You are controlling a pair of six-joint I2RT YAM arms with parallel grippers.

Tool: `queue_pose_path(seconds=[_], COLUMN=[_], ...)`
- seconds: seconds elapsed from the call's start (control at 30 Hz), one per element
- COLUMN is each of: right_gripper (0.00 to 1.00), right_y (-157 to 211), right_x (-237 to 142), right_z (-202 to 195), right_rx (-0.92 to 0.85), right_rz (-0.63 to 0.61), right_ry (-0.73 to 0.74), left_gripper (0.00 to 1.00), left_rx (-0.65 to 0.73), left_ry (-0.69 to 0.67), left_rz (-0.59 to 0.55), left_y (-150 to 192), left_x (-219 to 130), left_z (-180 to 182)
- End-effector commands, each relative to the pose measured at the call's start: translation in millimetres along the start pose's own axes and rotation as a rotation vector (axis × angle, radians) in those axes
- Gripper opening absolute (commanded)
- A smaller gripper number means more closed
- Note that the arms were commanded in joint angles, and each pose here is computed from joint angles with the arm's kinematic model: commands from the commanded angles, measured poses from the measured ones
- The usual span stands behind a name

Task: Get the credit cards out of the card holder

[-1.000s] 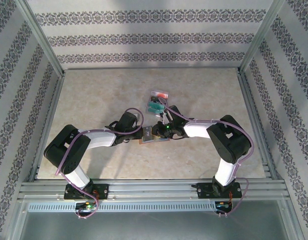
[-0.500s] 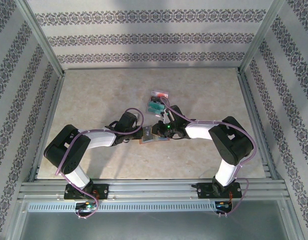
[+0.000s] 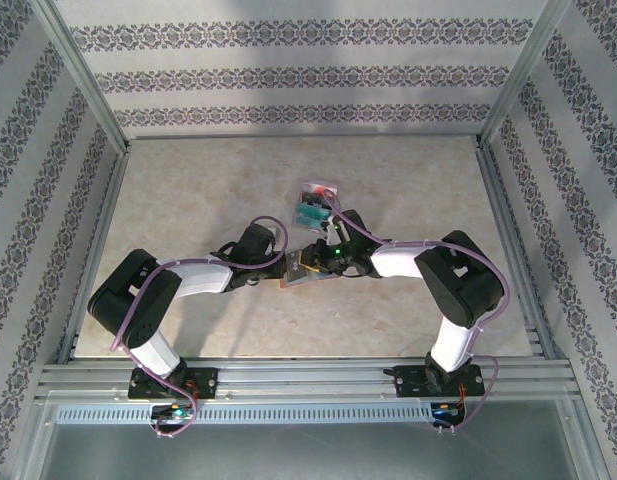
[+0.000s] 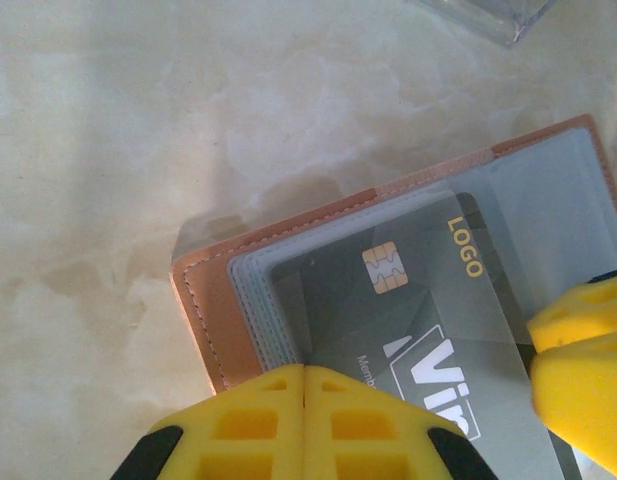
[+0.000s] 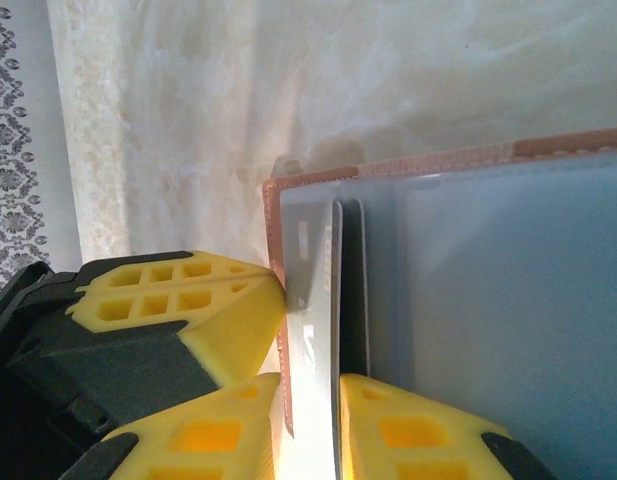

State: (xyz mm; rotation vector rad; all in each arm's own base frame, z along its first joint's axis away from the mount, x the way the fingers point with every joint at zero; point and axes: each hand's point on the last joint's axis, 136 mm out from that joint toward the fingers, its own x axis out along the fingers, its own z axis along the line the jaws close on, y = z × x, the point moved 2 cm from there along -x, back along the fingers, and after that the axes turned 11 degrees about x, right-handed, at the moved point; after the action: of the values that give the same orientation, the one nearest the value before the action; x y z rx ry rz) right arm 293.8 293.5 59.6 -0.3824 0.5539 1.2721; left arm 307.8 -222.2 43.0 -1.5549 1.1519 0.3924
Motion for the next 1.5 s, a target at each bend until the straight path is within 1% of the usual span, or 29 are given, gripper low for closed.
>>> queue_pose_path(seconds=[0.0, 0.13, 0.3, 0.47, 0.8, 0.93, 1.2, 1.47], right_gripper=[0.22, 0.18, 0.17, 0.13, 0.12, 0.11, 0.03, 0.02], right_y=[-0.2, -0.6, -3.0, -6.0, -9.7, -10.4, -10.0, -11.1], right_x=[4.6, 5.9, 0.3, -7.5, -12.5, -14.3, -16.3, -17.7], right_z=[11.1, 11.7, 11.8, 13.0, 14.0, 11.0, -4.7, -12.9], right_rx=[-0.008, -0.005, -0.002, 0.008, 0.029, 0.031, 0.045, 0.05], right_rz=[0.025, 0.027, 0.01, -0.004, -0.017, -0.027, -0.048, -0.064], right_ry=[-0.08, -0.09, -0.103, -0.14, -0.2, -0.194, -0.149, -0.115], left_gripper=[0.05, 0.05, 0.05, 0.05, 0.04, 0.04, 0.03, 0.04], left_rx=[0.004, 0.002, -0.006, -0.017, -0.024, -0.027, -0.036, -0.042], left_ry=[-0.002, -0.004, -0.022, -0.032, -0.036, -0.04, -0.051, -0.066], left_rz=[0.033, 0.034, 0.039, 0.045, 0.045, 0.047, 0.042, 0.031], left_y=[4.1, 4.3, 6.1, 7.5, 7.7, 9.2, 8.1, 3.9], left_x=[3.5, 3.5, 2.5, 2.7, 2.3, 1.6, 0.0, -3.4], left_z=[2.2, 2.8, 7.0, 10.7, 13.6, 15.4, 21.9, 29.3])
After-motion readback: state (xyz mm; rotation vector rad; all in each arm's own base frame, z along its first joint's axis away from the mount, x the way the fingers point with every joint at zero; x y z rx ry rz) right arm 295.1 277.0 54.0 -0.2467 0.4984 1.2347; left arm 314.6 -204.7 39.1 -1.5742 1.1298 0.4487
